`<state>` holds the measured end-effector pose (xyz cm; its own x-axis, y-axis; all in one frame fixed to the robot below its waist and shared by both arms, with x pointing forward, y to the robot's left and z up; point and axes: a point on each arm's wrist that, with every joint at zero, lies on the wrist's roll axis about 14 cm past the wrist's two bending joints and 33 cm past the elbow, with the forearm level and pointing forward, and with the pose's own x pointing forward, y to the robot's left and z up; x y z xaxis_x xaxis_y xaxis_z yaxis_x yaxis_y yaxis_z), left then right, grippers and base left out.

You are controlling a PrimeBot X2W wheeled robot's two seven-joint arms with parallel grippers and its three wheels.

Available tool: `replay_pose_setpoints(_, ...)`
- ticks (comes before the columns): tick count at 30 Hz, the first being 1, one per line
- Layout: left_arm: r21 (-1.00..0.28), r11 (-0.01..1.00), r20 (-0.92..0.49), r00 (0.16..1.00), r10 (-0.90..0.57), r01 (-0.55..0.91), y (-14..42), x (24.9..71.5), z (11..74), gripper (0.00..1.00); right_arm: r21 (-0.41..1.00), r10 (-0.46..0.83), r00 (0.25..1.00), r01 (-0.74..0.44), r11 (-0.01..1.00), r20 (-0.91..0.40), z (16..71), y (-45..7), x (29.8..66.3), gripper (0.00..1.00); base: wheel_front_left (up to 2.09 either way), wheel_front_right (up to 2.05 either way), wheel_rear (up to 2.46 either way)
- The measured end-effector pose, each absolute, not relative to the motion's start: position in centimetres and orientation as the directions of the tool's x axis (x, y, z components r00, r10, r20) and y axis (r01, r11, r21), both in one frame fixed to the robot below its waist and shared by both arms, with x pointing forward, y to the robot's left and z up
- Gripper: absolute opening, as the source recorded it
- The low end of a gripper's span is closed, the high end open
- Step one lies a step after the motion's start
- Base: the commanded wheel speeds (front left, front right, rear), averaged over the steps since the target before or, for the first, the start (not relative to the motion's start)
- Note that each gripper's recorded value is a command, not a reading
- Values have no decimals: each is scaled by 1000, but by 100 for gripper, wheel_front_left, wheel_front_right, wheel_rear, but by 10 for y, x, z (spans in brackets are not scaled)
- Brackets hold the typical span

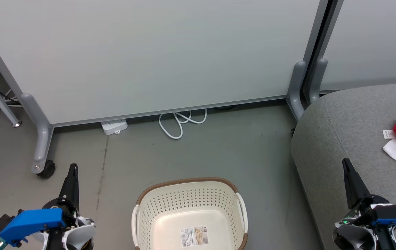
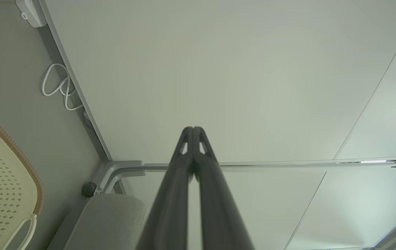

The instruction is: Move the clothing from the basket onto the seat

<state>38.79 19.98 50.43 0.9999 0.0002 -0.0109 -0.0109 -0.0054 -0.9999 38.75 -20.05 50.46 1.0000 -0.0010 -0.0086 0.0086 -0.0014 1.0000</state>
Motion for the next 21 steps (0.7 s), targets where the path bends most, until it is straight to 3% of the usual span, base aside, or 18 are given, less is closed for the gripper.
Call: replay_pose_setpoints(21,-1000,-7,-11,1000,2,-11,200,388,504,0,1000,-1,1000,9,-1,-9,505,-201,388,0,0,0,0)
